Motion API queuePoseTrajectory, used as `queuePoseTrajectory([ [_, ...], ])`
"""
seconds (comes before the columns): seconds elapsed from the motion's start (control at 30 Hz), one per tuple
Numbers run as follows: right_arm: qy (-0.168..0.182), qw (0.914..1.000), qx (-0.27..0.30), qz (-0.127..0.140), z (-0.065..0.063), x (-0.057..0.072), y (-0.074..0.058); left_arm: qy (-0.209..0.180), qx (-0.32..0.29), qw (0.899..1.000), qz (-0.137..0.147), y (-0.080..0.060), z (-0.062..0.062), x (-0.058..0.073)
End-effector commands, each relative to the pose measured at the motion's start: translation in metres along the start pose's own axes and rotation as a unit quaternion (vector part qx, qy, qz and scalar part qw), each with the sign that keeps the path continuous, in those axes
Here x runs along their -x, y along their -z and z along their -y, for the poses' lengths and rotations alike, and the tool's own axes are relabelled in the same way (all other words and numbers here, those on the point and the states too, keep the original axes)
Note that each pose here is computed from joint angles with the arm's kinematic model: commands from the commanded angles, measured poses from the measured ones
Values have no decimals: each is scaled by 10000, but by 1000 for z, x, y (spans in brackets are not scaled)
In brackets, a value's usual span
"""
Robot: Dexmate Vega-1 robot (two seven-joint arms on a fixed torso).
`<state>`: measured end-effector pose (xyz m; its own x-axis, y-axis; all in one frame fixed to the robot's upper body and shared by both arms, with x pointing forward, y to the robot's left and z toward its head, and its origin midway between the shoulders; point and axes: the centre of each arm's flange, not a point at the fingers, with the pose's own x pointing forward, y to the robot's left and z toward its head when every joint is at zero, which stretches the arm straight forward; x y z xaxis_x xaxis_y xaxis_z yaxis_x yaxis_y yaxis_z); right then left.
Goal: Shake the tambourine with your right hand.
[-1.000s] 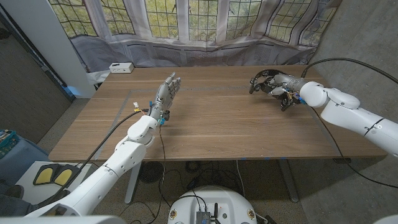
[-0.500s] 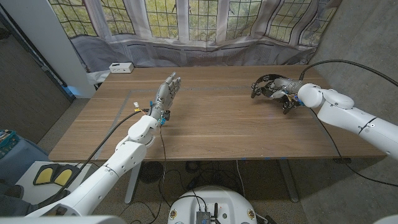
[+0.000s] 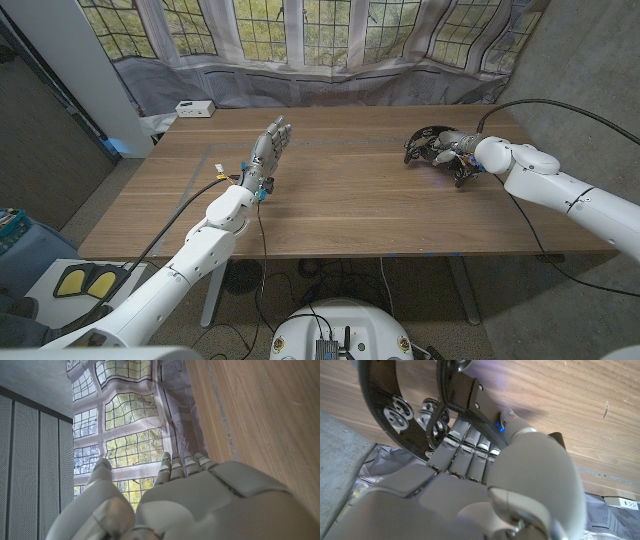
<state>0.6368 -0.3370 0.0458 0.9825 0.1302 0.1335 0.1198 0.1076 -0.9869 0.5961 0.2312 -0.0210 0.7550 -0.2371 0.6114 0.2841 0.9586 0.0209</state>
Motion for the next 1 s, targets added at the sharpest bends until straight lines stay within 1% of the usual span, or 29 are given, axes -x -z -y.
queuePoseTrajectory([
  [0.03, -120, 9999, 62, -71, -6, -10, 0, -26, -41, 10000, 14, -3, -2, 1],
  [0.53, -254, 9994, 49, -217, -13, -18, 7, -66, -11, 10000, -36, 1, -4, 4],
  [1.0, -276, 9988, 169, -361, -18, -23, 10, -89, 23, 9999, -59, 4, -5, 4],
])
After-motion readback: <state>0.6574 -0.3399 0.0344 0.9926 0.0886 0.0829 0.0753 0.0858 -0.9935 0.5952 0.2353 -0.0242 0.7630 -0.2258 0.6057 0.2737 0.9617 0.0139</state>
